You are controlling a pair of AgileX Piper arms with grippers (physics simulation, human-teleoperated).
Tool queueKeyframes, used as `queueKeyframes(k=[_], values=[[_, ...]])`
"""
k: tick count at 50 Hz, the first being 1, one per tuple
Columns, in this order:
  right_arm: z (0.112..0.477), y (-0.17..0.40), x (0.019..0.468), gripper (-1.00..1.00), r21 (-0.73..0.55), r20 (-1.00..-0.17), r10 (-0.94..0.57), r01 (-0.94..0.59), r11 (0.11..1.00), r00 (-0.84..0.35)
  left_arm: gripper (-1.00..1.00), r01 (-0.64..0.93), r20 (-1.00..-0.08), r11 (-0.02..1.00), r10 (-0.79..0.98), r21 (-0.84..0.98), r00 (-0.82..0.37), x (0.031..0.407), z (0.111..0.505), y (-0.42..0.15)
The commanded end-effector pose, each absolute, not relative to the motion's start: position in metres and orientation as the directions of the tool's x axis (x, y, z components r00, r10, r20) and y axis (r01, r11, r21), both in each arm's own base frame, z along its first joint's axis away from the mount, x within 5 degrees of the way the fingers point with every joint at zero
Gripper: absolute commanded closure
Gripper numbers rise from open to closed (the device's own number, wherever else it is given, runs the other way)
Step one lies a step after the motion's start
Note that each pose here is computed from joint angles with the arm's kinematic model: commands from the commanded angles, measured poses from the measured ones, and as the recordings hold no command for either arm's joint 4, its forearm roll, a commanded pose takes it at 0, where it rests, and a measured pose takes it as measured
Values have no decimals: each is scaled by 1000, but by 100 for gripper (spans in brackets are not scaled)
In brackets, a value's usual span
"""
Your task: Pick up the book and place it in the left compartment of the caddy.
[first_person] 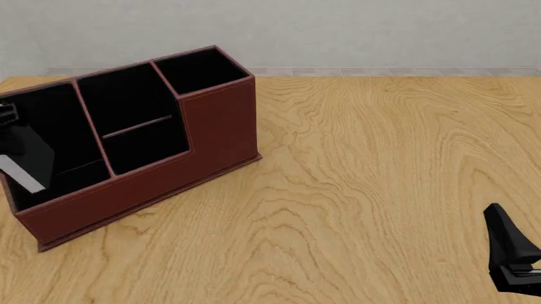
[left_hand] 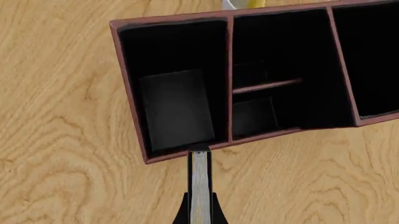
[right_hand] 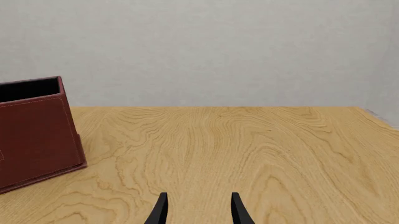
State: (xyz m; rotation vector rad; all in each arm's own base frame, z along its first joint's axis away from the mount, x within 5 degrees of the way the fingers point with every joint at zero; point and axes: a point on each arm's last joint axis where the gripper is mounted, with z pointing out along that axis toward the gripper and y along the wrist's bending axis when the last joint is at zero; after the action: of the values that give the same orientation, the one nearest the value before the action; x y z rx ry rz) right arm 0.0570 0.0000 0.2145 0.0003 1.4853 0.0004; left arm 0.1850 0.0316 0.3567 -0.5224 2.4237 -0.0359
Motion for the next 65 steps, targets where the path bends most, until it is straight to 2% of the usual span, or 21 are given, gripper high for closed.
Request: queueKeyframes(k=[1,65], values=[[214,0,57,-100,0,-996,0,0,1000,86,100,-361,-601,921,-372,-145,-708,198,349,37],[214,0,57,-100,0,-996,0,0,1000,86,100,-396,-589,909,-394,-134,-706,241,317,57]])
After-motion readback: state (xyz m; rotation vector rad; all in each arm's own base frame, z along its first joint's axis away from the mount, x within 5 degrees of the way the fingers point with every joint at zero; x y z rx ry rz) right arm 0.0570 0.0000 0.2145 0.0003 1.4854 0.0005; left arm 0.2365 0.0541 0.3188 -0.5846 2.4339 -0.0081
